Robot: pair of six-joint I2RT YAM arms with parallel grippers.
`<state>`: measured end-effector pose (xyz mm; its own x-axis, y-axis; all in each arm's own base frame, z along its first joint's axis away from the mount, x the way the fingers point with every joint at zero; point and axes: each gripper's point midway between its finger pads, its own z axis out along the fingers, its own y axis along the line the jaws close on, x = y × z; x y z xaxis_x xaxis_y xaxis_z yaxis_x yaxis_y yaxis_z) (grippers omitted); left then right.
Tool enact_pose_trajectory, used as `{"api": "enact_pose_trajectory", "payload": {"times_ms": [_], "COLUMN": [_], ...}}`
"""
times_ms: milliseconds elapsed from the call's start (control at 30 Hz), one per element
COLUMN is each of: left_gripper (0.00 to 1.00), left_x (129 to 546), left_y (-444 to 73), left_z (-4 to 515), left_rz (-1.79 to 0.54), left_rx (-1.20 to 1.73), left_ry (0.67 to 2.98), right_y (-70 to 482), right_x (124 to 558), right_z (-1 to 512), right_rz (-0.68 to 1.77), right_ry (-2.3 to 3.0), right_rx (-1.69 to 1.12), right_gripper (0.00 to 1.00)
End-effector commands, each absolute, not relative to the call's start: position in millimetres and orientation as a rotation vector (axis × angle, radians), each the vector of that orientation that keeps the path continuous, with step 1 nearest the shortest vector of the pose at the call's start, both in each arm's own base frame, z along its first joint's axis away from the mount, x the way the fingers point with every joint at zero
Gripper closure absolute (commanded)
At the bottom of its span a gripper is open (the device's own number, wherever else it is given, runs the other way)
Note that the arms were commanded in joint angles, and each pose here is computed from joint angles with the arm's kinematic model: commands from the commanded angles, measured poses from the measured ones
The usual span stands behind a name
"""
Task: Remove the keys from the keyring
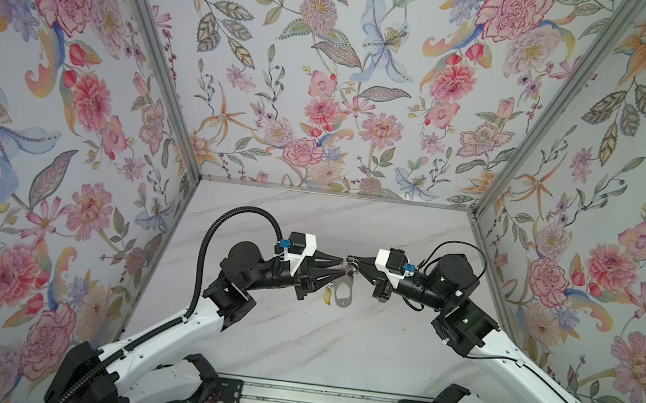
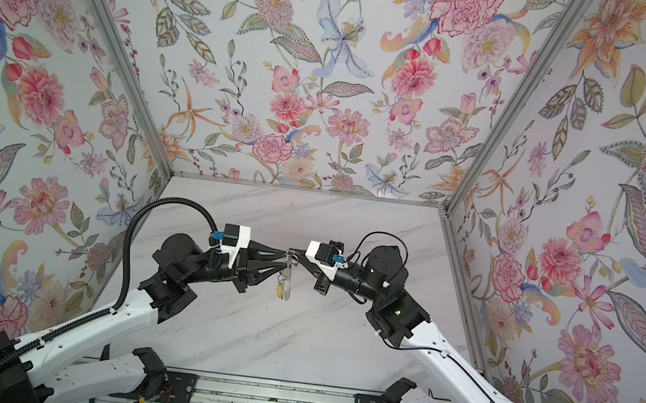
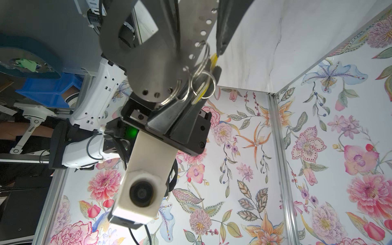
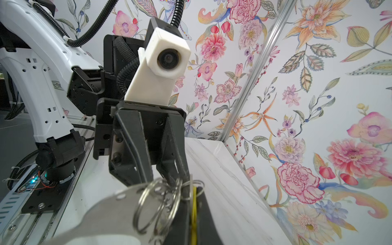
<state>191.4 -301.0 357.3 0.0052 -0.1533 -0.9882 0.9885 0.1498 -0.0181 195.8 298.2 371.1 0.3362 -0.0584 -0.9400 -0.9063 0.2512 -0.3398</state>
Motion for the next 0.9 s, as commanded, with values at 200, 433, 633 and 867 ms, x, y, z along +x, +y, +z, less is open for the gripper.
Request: {"api": "enact_pose_trajectory", "payload": {"times_ms": [200, 433, 633, 867], "left_gripper": [0.87, 0.98, 1.00, 1.00], "left_x": [181.6, 184.0, 188.5, 195.1], "left_y": [-301.4, -299.4, -298.1, -295.7], "left_z": [370.8, 364.7, 359.7, 340.4], "left_rz": [-1.177, -1.131, -1.009, -0.795], "left_rx": [1.010, 1.024, 1.105, 1.352], "left_ry": [1.111, 1.152, 1.207, 1.331], "right_y": [296.9, 293.5, 295.1, 309.8], "right_x": [193.4, 193.6, 197.7, 199.9], "right_z": [396.0, 399.6, 393.7, 372.6], "right_rz": [0.779, 0.767, 0.700, 0.564], "right_ry": [1.006, 1.002, 1.043, 1.111], "right_rx": [-1.143, -1.136, -1.203, -1.365], "right_gripper": [1.00, 1.00, 1.00, 1.00]}}
